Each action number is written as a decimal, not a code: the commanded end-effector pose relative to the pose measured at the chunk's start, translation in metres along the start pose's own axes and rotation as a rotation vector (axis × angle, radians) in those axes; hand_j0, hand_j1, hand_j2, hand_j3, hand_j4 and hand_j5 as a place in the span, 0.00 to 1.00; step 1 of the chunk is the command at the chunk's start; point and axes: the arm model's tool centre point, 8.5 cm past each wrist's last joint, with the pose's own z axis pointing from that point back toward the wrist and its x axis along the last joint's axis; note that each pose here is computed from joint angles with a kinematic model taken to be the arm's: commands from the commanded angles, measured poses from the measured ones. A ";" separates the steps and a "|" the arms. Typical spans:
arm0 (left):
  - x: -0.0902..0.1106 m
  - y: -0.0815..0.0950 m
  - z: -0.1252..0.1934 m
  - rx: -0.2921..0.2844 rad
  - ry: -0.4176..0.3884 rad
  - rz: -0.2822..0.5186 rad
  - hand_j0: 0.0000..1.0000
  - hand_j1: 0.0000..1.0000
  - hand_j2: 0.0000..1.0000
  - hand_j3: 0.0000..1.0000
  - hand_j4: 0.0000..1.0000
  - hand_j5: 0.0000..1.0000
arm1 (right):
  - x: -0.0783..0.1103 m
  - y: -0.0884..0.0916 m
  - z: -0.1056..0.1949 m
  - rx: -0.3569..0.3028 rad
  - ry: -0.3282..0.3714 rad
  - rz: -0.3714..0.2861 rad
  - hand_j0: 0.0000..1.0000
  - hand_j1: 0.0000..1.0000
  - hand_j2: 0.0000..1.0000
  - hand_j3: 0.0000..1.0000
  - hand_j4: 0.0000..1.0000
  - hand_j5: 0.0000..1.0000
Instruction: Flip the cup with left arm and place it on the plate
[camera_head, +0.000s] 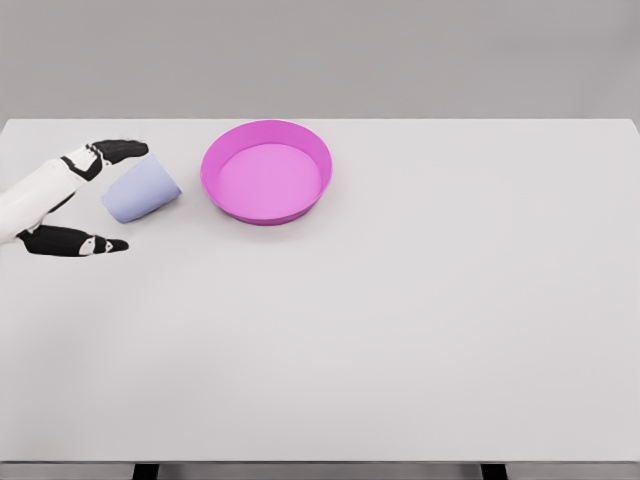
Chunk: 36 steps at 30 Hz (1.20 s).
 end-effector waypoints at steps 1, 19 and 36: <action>0.000 -0.007 0.003 -0.143 0.006 -0.007 1.00 1.00 1.00 1.00 1.00 1.00 | 0.000 0.000 0.000 0.000 0.000 -0.001 1.00 1.00 1.00 1.00 1.00 1.00; -0.060 0.006 -0.025 -0.097 0.030 0.315 1.00 1.00 1.00 1.00 1.00 1.00 | 0.000 0.000 0.000 0.000 0.000 -0.001 1.00 1.00 1.00 1.00 1.00 1.00; -0.109 0.024 -0.036 -0.202 0.449 0.284 1.00 1.00 1.00 1.00 1.00 1.00 | 0.000 0.000 0.000 0.000 0.000 -0.001 1.00 1.00 1.00 1.00 1.00 1.00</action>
